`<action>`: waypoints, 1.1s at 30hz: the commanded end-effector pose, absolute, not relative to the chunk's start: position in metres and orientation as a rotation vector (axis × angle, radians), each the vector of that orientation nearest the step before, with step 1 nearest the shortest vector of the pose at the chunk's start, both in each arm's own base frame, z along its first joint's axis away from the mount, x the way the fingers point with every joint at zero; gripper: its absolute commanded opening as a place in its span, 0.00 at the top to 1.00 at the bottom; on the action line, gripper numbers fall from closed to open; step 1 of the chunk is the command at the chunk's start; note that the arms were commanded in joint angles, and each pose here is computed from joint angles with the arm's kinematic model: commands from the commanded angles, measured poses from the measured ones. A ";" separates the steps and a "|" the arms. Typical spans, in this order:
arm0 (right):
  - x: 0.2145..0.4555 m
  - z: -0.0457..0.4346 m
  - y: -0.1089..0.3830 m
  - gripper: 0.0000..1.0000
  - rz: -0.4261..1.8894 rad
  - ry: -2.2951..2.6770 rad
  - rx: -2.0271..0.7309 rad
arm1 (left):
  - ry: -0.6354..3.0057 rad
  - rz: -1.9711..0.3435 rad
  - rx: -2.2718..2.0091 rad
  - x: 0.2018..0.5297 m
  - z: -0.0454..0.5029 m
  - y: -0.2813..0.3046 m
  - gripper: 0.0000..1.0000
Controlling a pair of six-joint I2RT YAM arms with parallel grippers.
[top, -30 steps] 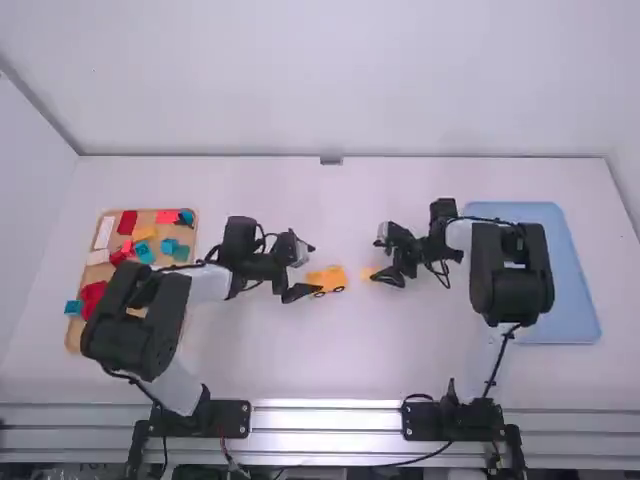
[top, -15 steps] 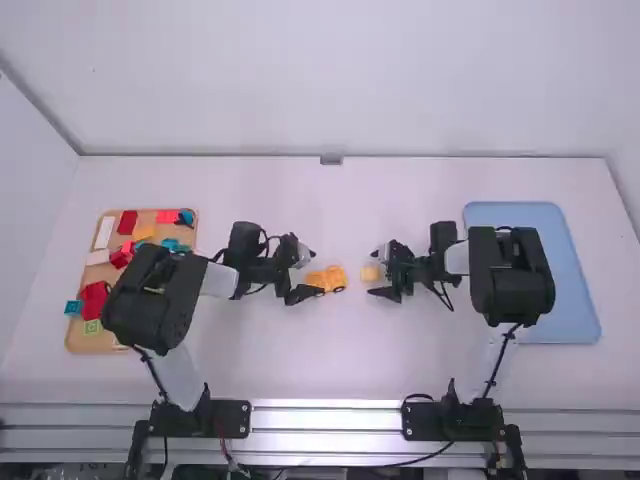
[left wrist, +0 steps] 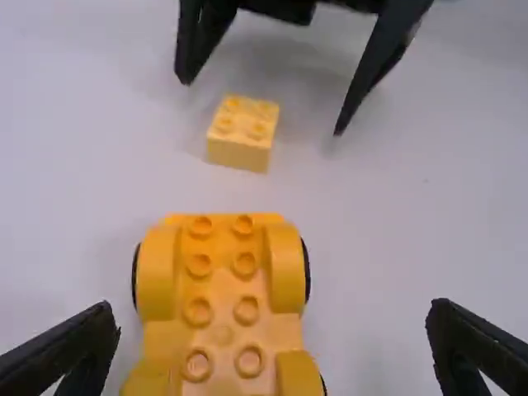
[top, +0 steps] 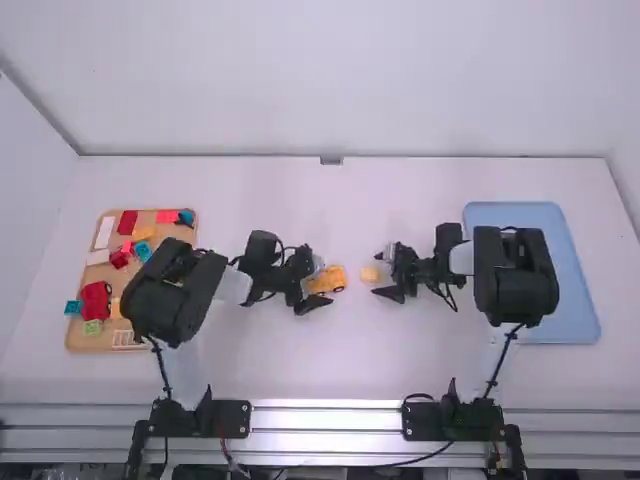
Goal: Assemble lego blocks to make yellow taxi
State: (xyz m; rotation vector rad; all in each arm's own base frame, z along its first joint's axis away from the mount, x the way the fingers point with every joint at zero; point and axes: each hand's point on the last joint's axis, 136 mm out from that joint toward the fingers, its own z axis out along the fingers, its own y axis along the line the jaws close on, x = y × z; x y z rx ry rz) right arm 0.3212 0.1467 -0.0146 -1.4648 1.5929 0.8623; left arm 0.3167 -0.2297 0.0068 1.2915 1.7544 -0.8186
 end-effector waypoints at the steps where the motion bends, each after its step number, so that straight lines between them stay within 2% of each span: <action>1: 0.318 -0.007 0.153 0.09 0.875 1.559 -1.472 | 1.818 -0.763 1.270 0.320 -0.004 -0.220 0.01; 9: 0.320 -0.011 0.157 0.09 0.852 1.568 -1.507 | 1.813 -0.755 1.274 0.321 -0.019 -0.222 0.01; 11: 0.320 -0.011 0.157 0.14 0.846 1.562 -1.511 | 1.795 -0.771 1.277 0.320 -0.018 -0.224 0.01; 14: 0.320 -0.011 0.158 0.27 0.849 1.563 -1.513 | 1.781 -0.750 1.275 0.324 -0.016 -0.224 0.01; 25: 0.333 -0.020 0.150 0.28 0.890 1.601 -1.452 | 1.795 -0.755 1.271 0.320 -0.019 -0.221 0.01; 33: 0.337 -0.029 0.149 0.41 0.996 1.623 -1.410 | 1.796 -0.761 1.276 0.317 -0.021 -0.222 0.01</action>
